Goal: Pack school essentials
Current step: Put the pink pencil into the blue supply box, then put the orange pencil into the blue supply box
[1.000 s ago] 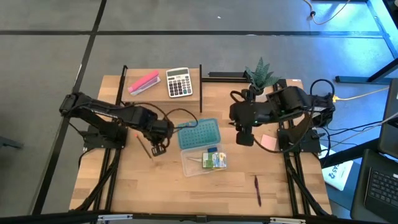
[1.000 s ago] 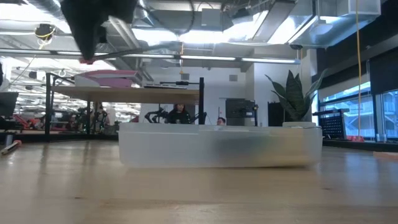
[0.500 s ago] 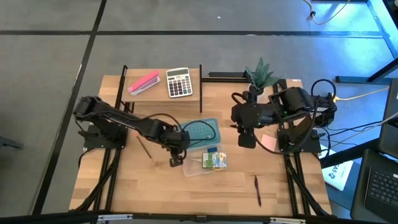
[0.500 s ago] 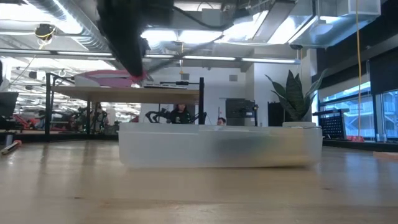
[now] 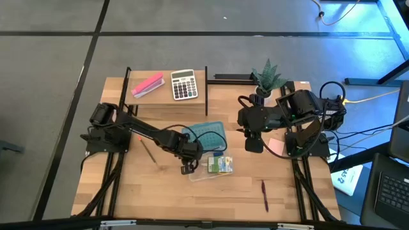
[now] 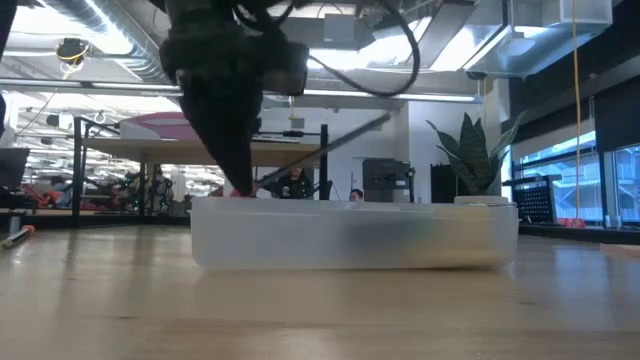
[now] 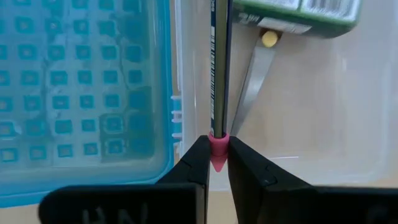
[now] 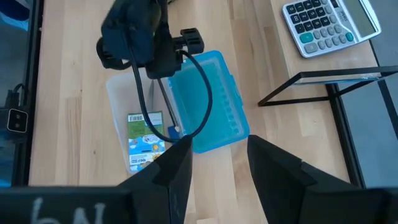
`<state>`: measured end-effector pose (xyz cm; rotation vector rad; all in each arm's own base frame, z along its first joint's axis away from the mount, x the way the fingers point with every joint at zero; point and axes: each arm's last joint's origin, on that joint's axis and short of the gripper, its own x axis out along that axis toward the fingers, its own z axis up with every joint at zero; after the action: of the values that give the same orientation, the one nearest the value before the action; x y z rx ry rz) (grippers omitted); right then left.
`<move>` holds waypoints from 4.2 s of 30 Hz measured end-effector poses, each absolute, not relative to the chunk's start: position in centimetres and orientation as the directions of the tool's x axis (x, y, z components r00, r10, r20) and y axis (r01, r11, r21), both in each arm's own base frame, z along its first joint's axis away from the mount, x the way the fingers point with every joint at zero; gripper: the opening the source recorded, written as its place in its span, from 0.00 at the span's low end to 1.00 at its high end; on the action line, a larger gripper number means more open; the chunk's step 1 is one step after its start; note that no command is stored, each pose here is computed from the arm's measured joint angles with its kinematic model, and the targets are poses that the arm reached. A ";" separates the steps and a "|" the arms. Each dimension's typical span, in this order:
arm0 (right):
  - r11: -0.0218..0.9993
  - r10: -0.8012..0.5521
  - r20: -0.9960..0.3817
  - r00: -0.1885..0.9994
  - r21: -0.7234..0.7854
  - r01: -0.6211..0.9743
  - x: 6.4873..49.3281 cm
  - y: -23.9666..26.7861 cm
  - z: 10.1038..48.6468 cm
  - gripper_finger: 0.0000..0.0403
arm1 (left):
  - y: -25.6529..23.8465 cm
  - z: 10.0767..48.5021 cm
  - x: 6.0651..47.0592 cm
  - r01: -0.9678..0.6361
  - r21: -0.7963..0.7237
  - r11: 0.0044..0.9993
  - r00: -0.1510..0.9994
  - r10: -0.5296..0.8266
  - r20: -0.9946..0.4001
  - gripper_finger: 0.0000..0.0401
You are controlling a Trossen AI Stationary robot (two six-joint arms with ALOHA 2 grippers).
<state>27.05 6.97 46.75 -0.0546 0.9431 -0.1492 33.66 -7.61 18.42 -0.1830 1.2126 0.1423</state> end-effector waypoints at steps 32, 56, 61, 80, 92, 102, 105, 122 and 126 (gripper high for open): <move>0.988 -0.152 -0.803 0.577 -0.119 0.096 27.1 7.0 46.7 0.39 | -8.0 16.7 34.0 -0.208 -0.042 0.977 0.303 0.023 -0.953 0.09; 0.988 -0.153 -0.803 0.576 -0.132 0.078 27.1 7.0 46.7 0.39 | -7.8 16.8 34.0 -0.216 -0.030 0.976 0.307 0.039 -0.951 0.18; 0.988 -0.153 -0.803 0.576 -0.132 0.078 27.1 7.0 46.7 0.39 | -7.4 17.0 33.9 -0.211 -0.076 0.975 0.286 -0.012 -0.958 0.17; 0.988 -0.152 -0.801 0.579 -0.130 0.081 27.1 7.0 46.7 0.39 | -4.7 26.3 25.4 -0.425 -0.015 0.905 0.163 0.061 -0.985 0.17; 0.989 -0.149 -0.794 0.590 -0.127 0.079 27.2 7.0 46.8 0.39 | -4.7 22.4 21.5 -0.752 0.079 0.654 -0.191 -0.101 -0.976 0.17; 0.989 -0.149 -0.793 0.590 -0.128 0.077 27.2 7.0 46.8 0.39 | -4.3 17.4 19.5 -0.824 0.144 0.547 -0.253 -0.128 -0.959 0.17; 0.989 -0.149 -0.793 0.590 -0.129 0.076 27.2 7.0 46.8 0.39 | -4.2 16.2 19.4 -0.832 0.109 0.544 -0.216 -0.136 -0.967 0.17; 0.988 -0.148 -0.793 0.591 -0.139 0.062 27.2 7.0 46.8 0.39 | -3.4 13.5 18.9 -0.815 0.050 0.577 -0.118 -0.080 -0.990 0.17; 0.988 -0.148 -0.792 0.592 -0.138 0.061 27.3 7.0 46.8 0.39 | -3.4 13.5 19.0 -0.781 0.043 0.623 -0.096 -0.051 -0.994 0.17</move>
<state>27.25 7.02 46.82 -0.0999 0.9292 -0.1217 19.03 -3.37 13.46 -0.7160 1.5643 0.7089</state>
